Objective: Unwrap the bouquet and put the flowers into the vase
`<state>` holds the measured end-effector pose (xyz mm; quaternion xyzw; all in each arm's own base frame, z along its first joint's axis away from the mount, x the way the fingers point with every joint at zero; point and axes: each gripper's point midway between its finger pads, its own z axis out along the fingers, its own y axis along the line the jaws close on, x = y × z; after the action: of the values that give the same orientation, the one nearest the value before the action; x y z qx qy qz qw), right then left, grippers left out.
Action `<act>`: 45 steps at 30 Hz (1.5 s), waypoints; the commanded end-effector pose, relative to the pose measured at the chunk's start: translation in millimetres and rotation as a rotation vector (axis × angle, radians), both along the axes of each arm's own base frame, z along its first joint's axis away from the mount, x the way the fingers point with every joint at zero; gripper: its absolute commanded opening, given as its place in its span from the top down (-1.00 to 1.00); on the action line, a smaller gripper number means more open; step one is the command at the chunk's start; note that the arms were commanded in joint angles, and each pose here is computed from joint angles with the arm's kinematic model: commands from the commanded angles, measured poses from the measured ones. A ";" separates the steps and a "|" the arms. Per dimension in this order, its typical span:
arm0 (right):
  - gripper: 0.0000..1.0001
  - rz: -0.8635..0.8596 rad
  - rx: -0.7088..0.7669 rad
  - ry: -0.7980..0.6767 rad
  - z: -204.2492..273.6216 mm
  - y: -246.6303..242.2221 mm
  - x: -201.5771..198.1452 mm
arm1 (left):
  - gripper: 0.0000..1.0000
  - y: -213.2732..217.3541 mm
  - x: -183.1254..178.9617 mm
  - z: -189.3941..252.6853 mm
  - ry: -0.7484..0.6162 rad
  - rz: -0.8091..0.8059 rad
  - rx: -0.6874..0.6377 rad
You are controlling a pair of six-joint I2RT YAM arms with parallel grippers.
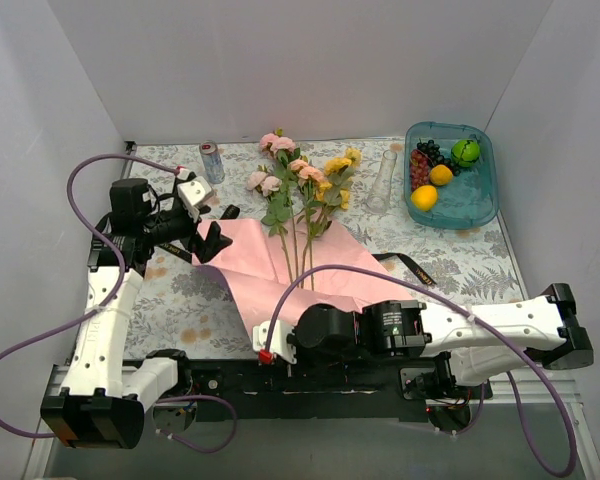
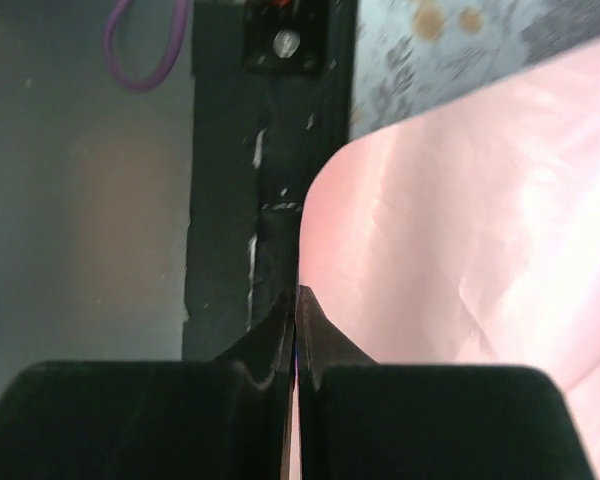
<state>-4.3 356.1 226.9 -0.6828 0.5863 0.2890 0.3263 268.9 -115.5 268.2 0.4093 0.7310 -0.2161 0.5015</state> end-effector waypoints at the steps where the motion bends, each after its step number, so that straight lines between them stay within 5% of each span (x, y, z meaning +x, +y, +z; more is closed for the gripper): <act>1: 0.97 -0.036 0.050 0.094 -2.4 3.9 -17.9 | -0.96 -3.6 -0.6 44.5 -0.094 -0.013 -0.026; 9: 0.97 -0.010 0.043 0.138 -7.5 12.4 -29.0 | -0.96 -2.8 -17.2 73.5 -0.152 0.040 -0.079; 12: 0.55 0.041 0.024 0.216 -10.9 17.1 -48.6 | -0.96 6.9 5.6 64.9 -0.109 0.158 -0.105; 18: -0.61 0.054 0.085 0.287 21.2 22.6 -65.4 | -0.96 11.4 38.1 37.5 -0.008 0.217 -0.104; 22: -0.88 0.051 0.185 0.324 71.4 20.0 -66.8 | -0.96 12.6 44.8 32.5 -0.016 0.222 -0.097; 27: -0.93 0.051 0.336 0.396 134.5 2.4 -68.2 | -0.96 14.5 47.5 26.7 -0.008 0.224 -0.080; 31: -0.96 -0.290 0.356 0.252 150.0 -11.6 -1.8 | -0.96 15.1 44.4 24.3 -0.014 0.221 -0.071; 36: -0.96 -0.545 0.248 0.146 116.9 -21.3 54.0 | -0.96 15.2 39.0 21.7 -0.027 0.210 -0.062; 45: -0.39 -0.958 0.176 0.321 24.9 -46.6 211.6 | -0.96 17.1 36.0 8.4 -0.001 0.218 -0.048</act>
<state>157.1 317.5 284.4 -0.3285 0.8136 0.2492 0.4100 307.8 -100.3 279.6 0.3123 0.7670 -0.1854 0.5289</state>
